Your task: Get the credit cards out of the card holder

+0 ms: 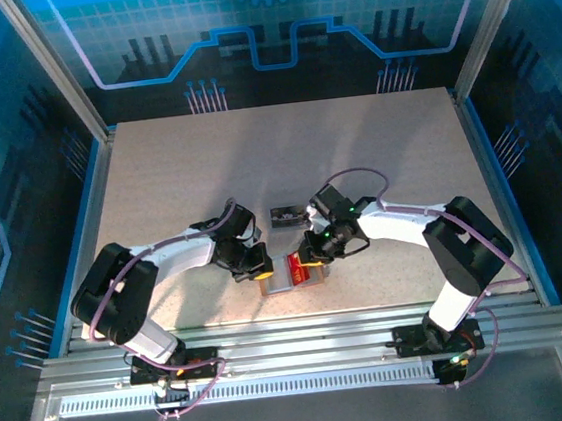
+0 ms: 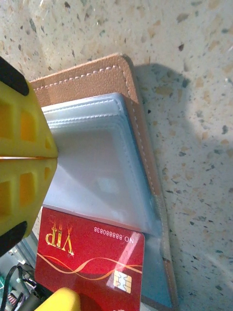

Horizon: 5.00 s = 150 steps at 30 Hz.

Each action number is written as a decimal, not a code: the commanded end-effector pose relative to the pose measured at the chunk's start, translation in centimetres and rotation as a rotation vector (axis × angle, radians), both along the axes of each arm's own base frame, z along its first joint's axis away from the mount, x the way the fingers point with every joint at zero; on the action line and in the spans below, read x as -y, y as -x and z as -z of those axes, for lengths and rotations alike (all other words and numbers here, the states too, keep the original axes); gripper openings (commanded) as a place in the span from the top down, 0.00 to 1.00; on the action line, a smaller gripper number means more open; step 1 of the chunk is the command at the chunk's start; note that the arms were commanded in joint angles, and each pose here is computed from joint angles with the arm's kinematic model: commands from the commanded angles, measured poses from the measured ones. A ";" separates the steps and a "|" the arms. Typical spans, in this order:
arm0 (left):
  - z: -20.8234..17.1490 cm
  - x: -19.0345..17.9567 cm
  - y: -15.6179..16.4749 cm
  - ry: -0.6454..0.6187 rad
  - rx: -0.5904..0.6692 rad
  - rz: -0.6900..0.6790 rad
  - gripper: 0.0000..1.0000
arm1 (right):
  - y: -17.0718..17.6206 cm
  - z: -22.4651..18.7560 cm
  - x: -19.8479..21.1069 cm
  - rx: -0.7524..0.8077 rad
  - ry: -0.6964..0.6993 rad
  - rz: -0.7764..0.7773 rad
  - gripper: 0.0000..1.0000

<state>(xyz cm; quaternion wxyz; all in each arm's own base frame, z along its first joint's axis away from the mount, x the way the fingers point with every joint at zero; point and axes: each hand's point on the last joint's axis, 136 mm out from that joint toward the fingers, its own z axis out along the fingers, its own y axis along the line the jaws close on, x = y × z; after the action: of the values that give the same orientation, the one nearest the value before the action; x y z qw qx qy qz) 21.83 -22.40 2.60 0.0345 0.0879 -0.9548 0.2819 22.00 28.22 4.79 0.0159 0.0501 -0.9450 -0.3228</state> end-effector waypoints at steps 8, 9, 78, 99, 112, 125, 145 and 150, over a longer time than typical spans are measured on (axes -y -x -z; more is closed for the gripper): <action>-0.3 -0.4 0.7 -0.017 -0.001 0.006 0.92 | 0.7 -2.0 -0.5 0.025 -0.023 0.012 0.84; -0.4 -0.4 0.7 -0.014 -0.002 0.009 0.92 | 0.7 -2.0 -0.5 0.024 -0.022 0.011 0.84; -4.7 -5.8 1.2 -0.015 0.105 -0.116 0.88 | -7.1 -12.4 2.4 0.731 0.226 -1.131 1.00; -4.9 -6.9 2.5 -0.016 0.114 -0.161 0.87 | -14.9 -10.0 0.8 0.646 0.322 -1.310 1.00; -4.9 -6.7 2.4 -0.003 0.109 -0.164 0.90 | -16.5 -6.2 -0.4 0.584 0.295 -1.258 1.00; -4.7 -6.7 2.6 -0.005 0.101 -0.161 0.90 | -14.2 -3.6 -1.0 0.477 0.239 -1.317 1.00; -5.2 -6.3 2.0 0.001 0.097 -0.150 0.90 | -18.2 -5.3 -1.9 0.684 0.379 -1.234 0.75; -5.5 -6.1 1.8 0.013 0.106 -0.148 0.90 | -17.8 -6.8 -2.1 0.706 0.370 -1.188 0.74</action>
<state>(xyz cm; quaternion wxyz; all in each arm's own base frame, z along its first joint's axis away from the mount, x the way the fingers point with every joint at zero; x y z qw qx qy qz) 19.84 -16.04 7.43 -0.0430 0.1399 -0.9472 0.2854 40.02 29.81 8.36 -0.0733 0.6648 -0.7412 -0.0571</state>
